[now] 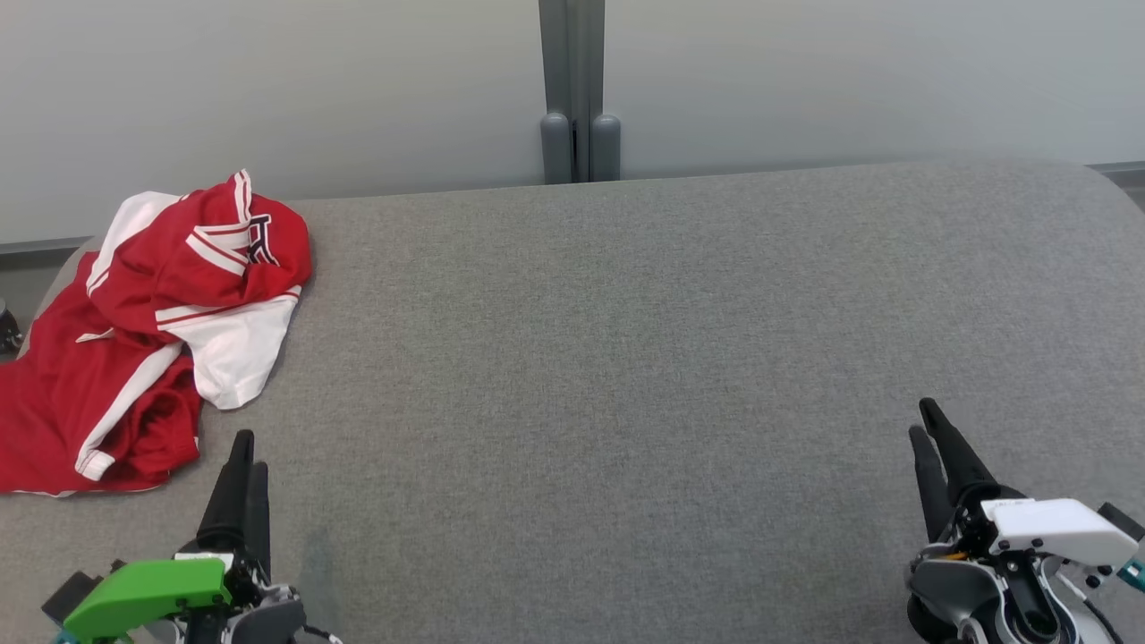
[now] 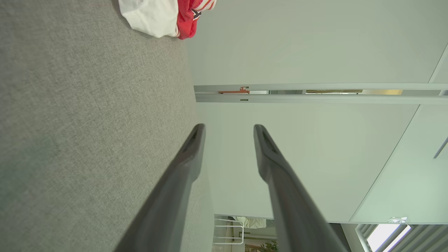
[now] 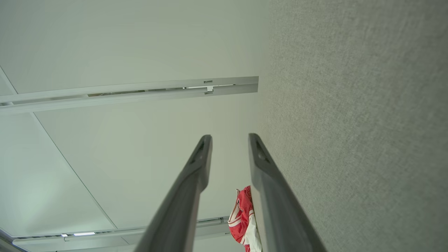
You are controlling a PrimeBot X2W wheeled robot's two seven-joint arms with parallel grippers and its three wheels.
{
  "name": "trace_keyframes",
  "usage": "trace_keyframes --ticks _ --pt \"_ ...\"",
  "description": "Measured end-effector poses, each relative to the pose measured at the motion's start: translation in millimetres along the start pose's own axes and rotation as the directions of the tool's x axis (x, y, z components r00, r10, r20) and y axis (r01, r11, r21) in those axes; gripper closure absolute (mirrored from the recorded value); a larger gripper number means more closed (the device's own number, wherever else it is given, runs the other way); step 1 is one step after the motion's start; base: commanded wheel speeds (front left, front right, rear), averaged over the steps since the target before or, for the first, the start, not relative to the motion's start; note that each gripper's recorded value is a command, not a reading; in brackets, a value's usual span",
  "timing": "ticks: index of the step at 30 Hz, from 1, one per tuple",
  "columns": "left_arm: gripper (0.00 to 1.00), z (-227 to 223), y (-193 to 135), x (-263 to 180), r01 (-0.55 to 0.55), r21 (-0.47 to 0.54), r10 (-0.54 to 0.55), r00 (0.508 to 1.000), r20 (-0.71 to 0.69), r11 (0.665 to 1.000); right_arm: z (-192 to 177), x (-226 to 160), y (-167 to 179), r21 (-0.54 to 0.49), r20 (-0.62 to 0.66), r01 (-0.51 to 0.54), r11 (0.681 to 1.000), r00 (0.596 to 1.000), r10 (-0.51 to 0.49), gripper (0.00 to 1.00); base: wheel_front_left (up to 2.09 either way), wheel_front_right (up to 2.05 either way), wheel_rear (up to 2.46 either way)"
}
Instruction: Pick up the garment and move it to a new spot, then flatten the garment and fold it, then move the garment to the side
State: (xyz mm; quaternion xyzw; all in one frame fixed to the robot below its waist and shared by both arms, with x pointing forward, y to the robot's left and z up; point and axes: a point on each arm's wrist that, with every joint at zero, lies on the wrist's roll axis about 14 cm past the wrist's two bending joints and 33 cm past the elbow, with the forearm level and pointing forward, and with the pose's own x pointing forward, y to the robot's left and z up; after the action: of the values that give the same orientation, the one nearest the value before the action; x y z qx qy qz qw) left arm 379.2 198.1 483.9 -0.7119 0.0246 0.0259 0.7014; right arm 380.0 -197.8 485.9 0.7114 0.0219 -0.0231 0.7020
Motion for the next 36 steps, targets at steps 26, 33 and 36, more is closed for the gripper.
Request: trace_keyframes --ticks 26,33,36 --pt "0.00 -23.0 -4.1 -10.2 -0.009 0.250 0.012 1.000 -0.012 0.968 1.9 -13.5 1.5 -0.228 0.054 0.003 0.974 0.998 0.010 0.00 0.00 0.00 0.00" --pt "0.00 -30.1 -5.3 -13.0 -0.007 0.363 0.015 1.000 -0.019 0.932 -1.2 -14.6 10.2 -0.348 0.049 -0.020 0.937 0.998 0.040 0.00 0.00 0.00 0.00" --pt "0.00 -31.0 -5.2 -14.2 -0.009 0.403 0.016 1.000 -0.015 0.915 -2.9 -16.6 11.0 -0.395 0.047 -0.023 0.918 0.998 0.045 0.00 0.00 0.00 0.00"
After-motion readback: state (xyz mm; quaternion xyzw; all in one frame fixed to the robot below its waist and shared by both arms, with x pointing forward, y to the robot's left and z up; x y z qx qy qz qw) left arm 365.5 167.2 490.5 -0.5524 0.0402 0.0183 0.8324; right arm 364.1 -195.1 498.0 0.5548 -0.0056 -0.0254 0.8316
